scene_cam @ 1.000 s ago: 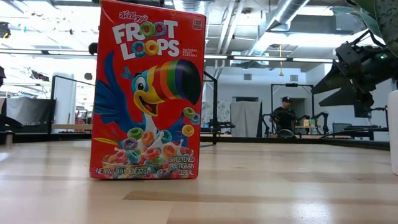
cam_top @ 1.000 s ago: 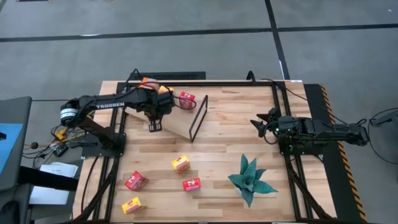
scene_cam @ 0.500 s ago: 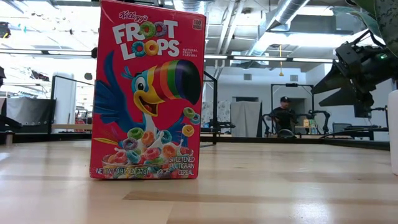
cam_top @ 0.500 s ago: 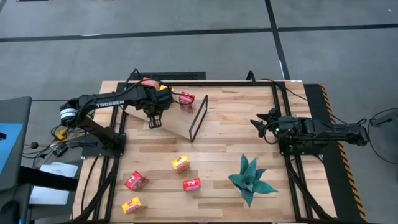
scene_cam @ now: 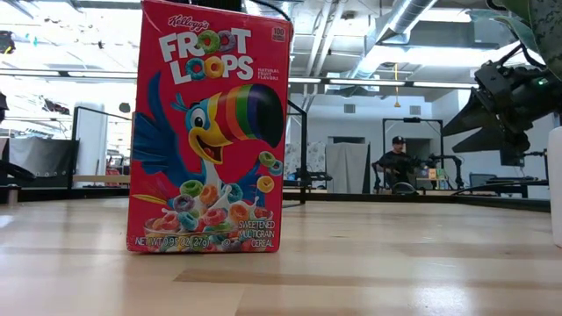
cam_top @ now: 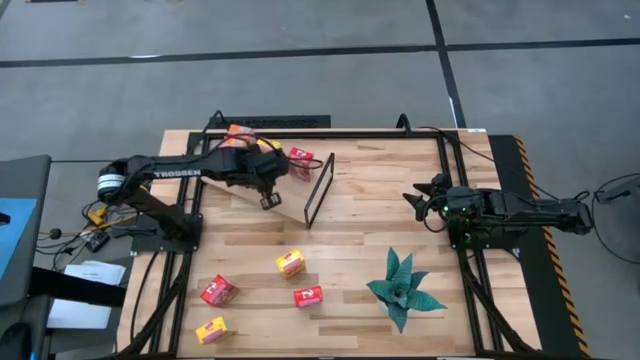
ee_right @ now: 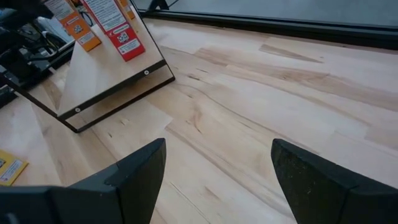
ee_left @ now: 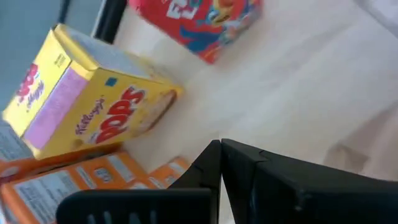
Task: Stack cereal on shelf
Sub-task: Put the orange cereal box aligned with the other orange cereal boxes on the shelf
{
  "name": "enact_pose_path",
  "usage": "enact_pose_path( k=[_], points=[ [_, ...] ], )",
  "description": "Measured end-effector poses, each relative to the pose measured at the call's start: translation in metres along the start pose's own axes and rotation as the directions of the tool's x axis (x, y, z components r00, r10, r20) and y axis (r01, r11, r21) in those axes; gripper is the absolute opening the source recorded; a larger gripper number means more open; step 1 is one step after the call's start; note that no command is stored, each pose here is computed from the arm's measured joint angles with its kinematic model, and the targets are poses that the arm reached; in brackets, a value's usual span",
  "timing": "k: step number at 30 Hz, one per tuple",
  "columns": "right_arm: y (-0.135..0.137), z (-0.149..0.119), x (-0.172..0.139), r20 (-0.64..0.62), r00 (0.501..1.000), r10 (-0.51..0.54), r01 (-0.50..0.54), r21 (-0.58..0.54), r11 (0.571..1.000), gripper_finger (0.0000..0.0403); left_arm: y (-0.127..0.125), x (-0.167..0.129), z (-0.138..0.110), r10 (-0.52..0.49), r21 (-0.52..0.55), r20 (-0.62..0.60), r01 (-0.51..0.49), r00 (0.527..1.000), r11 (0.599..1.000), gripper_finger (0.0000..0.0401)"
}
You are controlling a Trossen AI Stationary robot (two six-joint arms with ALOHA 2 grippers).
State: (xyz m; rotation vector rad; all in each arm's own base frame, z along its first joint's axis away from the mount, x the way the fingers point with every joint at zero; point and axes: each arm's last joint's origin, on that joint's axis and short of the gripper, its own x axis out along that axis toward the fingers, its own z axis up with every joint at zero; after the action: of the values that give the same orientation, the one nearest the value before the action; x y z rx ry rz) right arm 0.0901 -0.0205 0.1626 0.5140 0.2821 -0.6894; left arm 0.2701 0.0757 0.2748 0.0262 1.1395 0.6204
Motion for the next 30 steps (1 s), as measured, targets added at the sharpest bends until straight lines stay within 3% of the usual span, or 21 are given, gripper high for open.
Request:
enact_pose_path(
  k=[3, 11, 30],
  points=[
    [0.000, 0.000, 0.000, 0.000, 1.000, 0.000, 0.000, 0.000, 1.000, 0.0317, -0.002, 0.009, 0.002, 0.051, 0.000, -0.020, -0.051, 0.998, 0.999, 0.0000],
    [0.000, 0.000, 0.000, 0.000, 1.000, 0.000, 0.000, 0.000, 1.000, 0.0317, -0.005, 0.026, -0.001, 0.066, 0.033, -0.101, -0.063, 0.993, 0.998, 0.0000],
    [-0.001, -0.001, 0.000, -0.007, 1.000, -0.005, 0.005, -0.005, 1.000, 0.0317, 0.012, 0.027, -0.018, 0.216, 0.078, -0.266, -0.202, 0.939, 0.976, 0.0000]
  ],
)
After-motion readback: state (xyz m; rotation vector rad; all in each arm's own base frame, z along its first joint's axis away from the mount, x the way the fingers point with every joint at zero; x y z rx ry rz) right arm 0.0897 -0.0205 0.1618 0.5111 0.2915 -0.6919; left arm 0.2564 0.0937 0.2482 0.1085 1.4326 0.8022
